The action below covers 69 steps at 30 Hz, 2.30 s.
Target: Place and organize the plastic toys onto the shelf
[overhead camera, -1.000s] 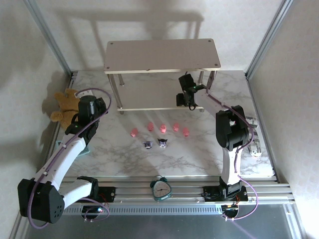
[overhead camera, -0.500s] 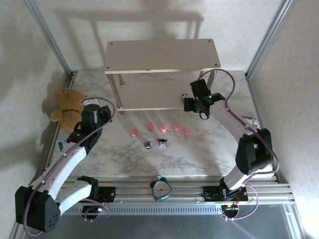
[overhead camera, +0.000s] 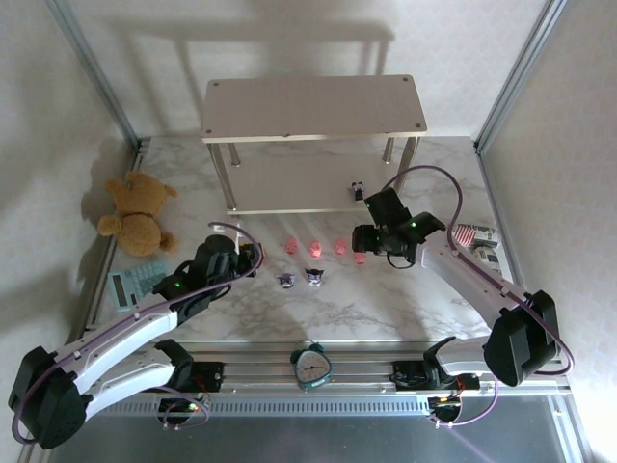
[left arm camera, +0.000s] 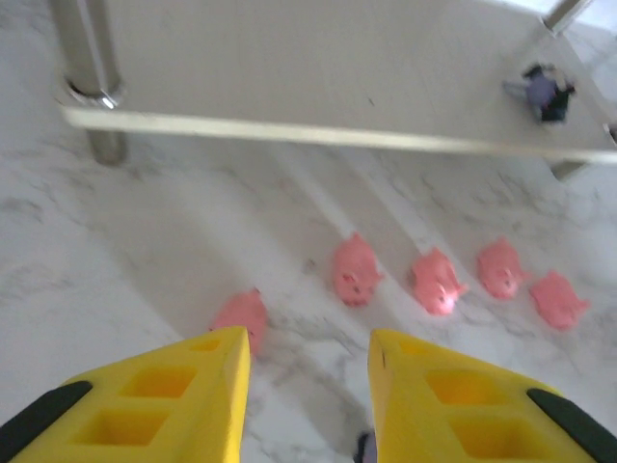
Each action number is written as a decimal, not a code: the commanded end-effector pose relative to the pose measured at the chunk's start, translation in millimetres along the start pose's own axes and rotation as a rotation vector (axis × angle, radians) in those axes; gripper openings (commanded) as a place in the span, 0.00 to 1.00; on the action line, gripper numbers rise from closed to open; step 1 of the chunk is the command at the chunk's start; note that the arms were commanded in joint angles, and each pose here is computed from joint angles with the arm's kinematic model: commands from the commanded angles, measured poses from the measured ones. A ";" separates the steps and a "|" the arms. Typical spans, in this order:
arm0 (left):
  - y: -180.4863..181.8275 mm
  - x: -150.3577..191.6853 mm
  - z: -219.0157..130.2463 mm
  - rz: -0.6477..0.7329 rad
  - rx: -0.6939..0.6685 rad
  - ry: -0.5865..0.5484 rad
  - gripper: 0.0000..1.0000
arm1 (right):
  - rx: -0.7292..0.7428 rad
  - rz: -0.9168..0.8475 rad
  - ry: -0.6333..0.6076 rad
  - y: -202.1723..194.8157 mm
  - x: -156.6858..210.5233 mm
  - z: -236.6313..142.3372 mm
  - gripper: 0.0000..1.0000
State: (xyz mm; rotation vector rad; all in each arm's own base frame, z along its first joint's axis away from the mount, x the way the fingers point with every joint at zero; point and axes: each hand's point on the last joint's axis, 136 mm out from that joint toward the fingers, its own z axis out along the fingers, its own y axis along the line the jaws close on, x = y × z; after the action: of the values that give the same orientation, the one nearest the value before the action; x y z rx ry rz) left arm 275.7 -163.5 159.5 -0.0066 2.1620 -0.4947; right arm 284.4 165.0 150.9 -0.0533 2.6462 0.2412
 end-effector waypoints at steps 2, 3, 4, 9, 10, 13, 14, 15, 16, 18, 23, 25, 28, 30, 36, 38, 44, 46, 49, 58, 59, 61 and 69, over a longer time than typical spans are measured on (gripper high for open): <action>-19.1 19.4 -1.8 -0.008 0.107 0.048 0.38 | -0.053 0.021 -0.008 12.0 4.7 -10.1 0.69; -19.0 25.8 -1.0 -0.006 0.114 0.063 0.38 | -0.058 0.016 -0.009 13.8 5.3 -10.8 0.69; -19.8 30.4 -0.5 -0.004 0.121 0.075 0.38 | -0.064 0.013 -0.011 15.6 5.1 -11.6 0.69; -29.1 57.6 2.3 0.011 0.168 0.157 0.39 | -0.090 0.009 -0.017 23.0 5.8 -13.2 0.70; -30.8 61.7 3.0 0.017 0.172 0.169 0.39 | -0.093 0.010 -0.017 23.8 5.8 -12.8 0.70; -38.3 73.0 5.3 0.034 0.196 0.203 0.40 | -0.107 0.008 -0.018 27.1 6.2 -12.7 0.70; -40.0 75.5 6.7 0.039 0.200 0.212 0.39 | -0.109 0.008 -0.018 27.5 6.3 -12.9 0.70; -40.3 78.2 8.5 0.041 0.199 0.220 0.38 | -0.112 0.007 -0.019 28.3 6.1 -13.6 0.70; -40.9 80.6 10.1 0.043 0.200 0.229 0.38 | -0.113 0.008 -0.019 28.7 6.0 -13.7 0.70; -43.0 85.2 13.0 0.047 0.209 0.248 0.39 | -0.120 0.007 -0.019 29.7 6.1 -15.2 0.70; -40.6 93.9 19.7 0.058 0.187 0.284 0.40 | -0.122 0.010 -0.021 28.8 6.8 -17.0 0.69; -42.1 94.4 21.7 0.049 0.188 0.288 0.41 | -0.126 0.014 -0.022 29.5 6.7 -17.5 0.70; -46.9 92.5 23.0 0.043 0.197 0.282 0.41 | -0.133 0.016 -0.022 30.9 6.3 -18.0 0.70; -49.2 91.7 23.8 0.040 0.200 0.280 0.46 | -0.140 0.013 -0.026 32.1 5.4 -18.8 0.70; -49.4 100.0 28.5 0.043 0.191 0.314 0.47 | -0.149 0.007 -0.029 34.3 4.0 -19.0 0.70; -48.9 102.2 30.3 0.038 0.186 0.323 0.47 | -0.150 0.005 -0.030 34.3 4.4 -18.8 0.70; -46.2 101.3 32.1 0.019 0.168 0.313 0.57 | -0.152 0.003 -0.034 33.0 5.7 -20.5 0.70; -45.9 101.9 32.4 0.009 0.167 0.313 0.59 | -0.152 0.001 -0.038 32.3 5.7 -21.6 0.71; -48.8 103.6 33.3 -0.001 0.185 0.316 0.65 | -0.155 -0.002 -0.046 32.7 4.7 -22.4 0.71; -39.6 111.4 49.3 0.027 0.101 0.353 0.65 | -0.157 -0.009 -0.050 33.5 3.4 -22.6 0.71; -39.0 109.6 50.4 0.030 0.093 0.346 0.65 | -0.155 -0.008 -0.052 32.8 3.1 -23.0 0.71; -37.9 105.3 52.5 0.029 0.077 0.329 0.65 | -0.153 -0.010 -0.052 32.6 3.2 -23.2 0.72; -29.3 109.4 59.9 0.051 0.019 0.344 0.64 | -0.139 -0.014 -0.048 30.2 3.2 -19.3 0.72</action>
State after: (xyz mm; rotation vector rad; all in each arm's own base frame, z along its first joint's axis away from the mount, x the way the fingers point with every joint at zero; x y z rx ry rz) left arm 249.4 -234.4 57.4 0.1524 2.4698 -0.5787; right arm 271.0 191.5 171.7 -0.0820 2.5883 0.4300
